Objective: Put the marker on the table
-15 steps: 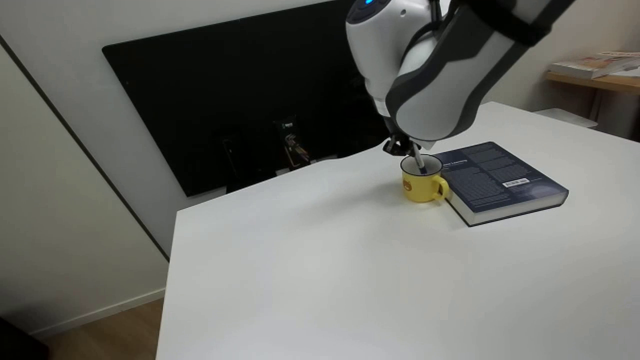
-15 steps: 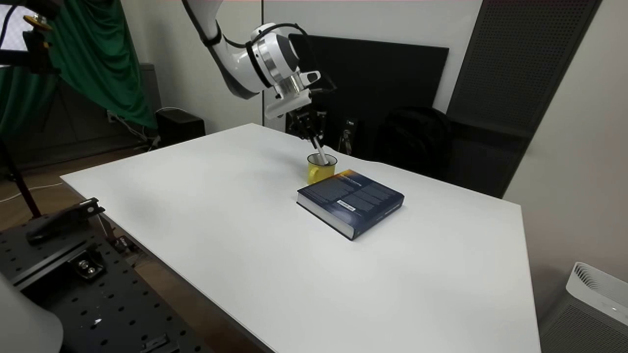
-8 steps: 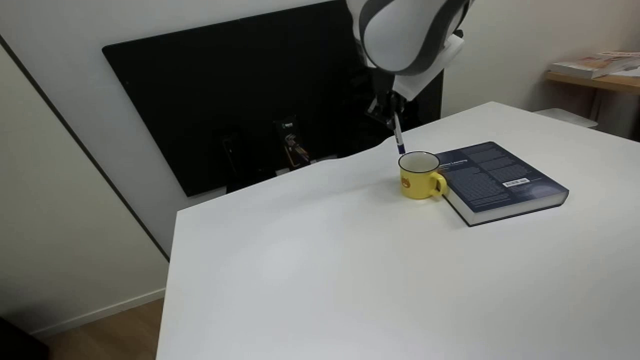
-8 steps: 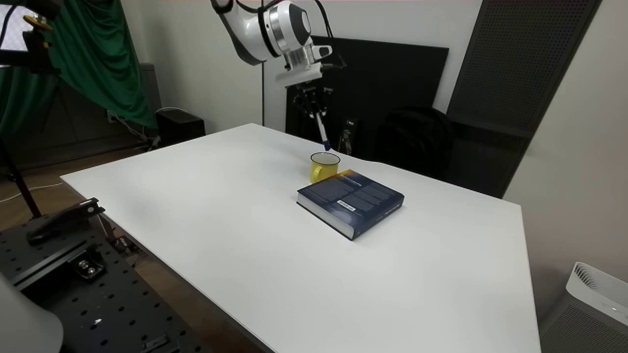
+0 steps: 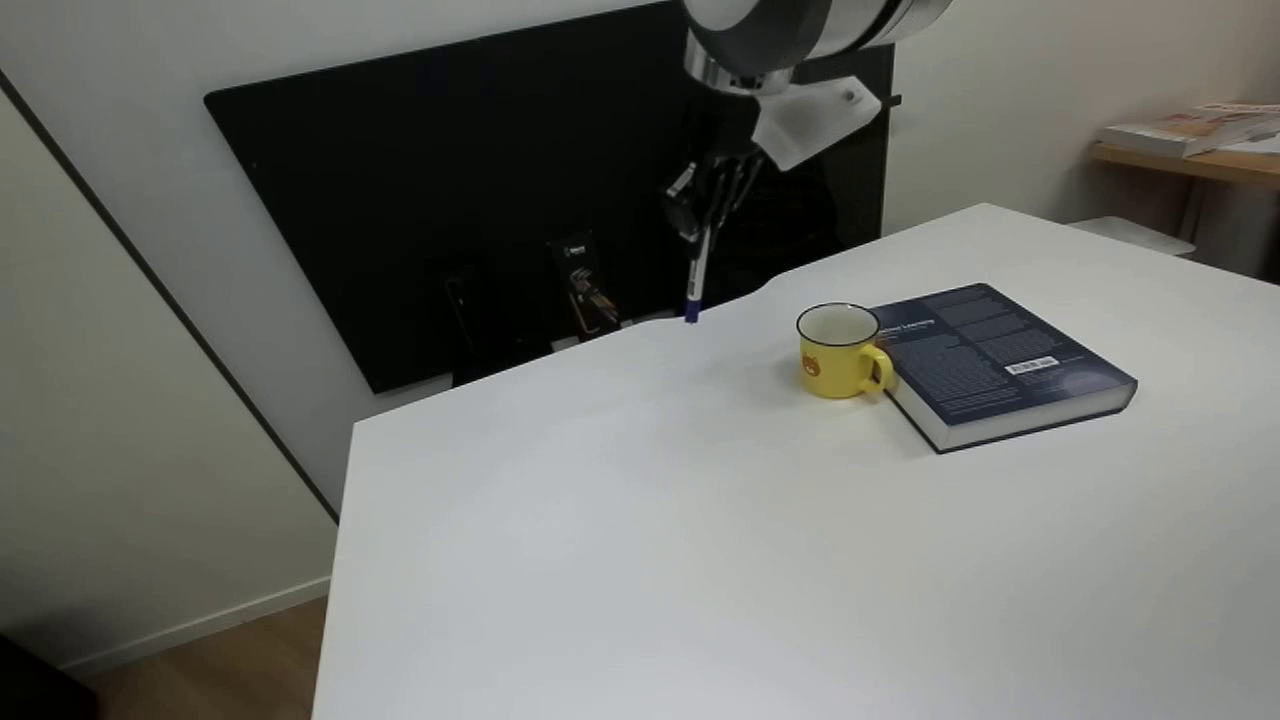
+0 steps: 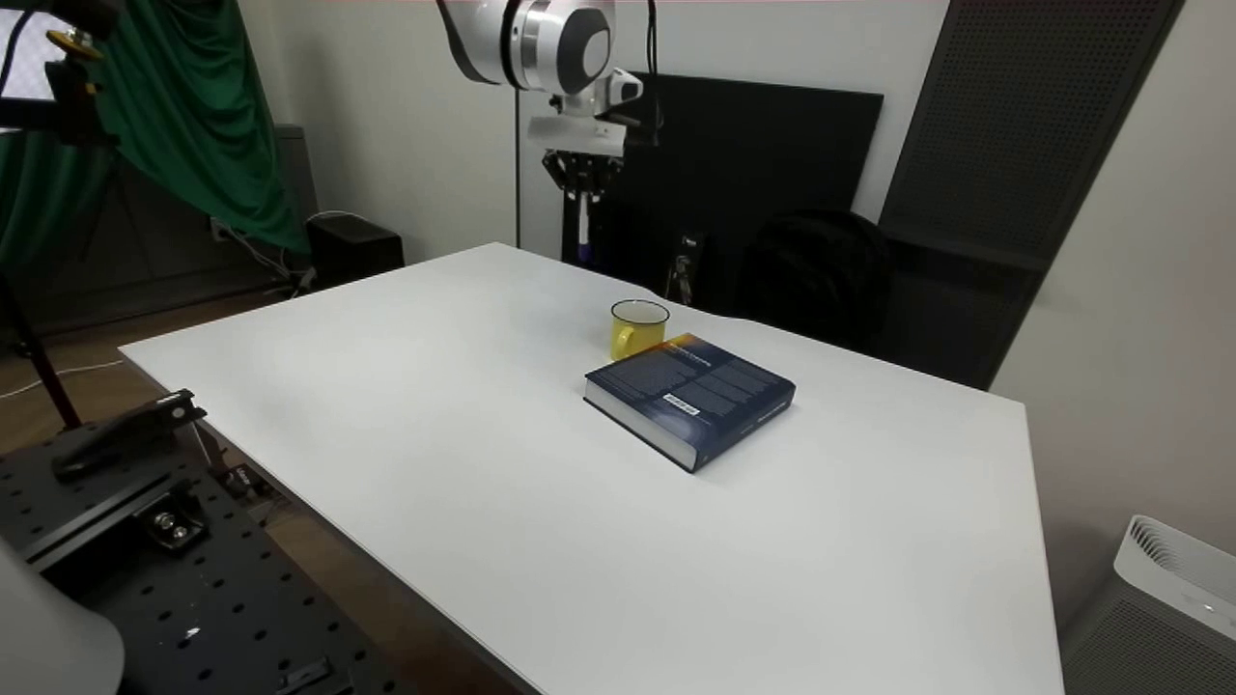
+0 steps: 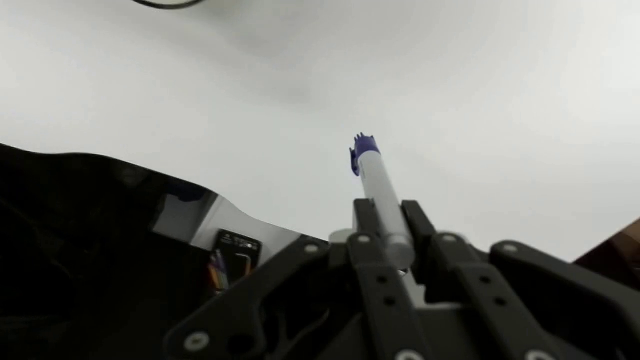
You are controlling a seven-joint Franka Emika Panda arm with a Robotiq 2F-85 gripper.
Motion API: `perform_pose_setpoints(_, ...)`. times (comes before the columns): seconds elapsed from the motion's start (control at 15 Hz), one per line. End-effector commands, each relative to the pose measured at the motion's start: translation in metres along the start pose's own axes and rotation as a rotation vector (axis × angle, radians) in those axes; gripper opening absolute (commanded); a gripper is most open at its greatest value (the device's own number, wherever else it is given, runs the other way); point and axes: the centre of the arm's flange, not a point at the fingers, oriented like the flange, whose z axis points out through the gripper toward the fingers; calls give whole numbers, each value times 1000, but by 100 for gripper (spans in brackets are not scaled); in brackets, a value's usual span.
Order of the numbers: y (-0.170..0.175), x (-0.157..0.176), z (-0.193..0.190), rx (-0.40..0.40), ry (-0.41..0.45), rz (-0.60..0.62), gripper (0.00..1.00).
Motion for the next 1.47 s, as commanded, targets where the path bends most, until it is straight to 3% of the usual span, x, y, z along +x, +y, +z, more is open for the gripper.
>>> perform_pose_setpoints(0.0, -39, -16, 15, 168, 86, -38, 5)
perform_pose_setpoints(0.27, -105, -35, 39, 287, 108, -93, 5)
perform_pose_setpoints(0.47, -143, -51, 51, 311, 115, -123, 5)
perform_pose_setpoints(0.93, -203, -116, 83, 157, 249, -141, 5)
perform_pose_setpoints(1.4, -233, -163, 125, 115, 191, -136, 5)
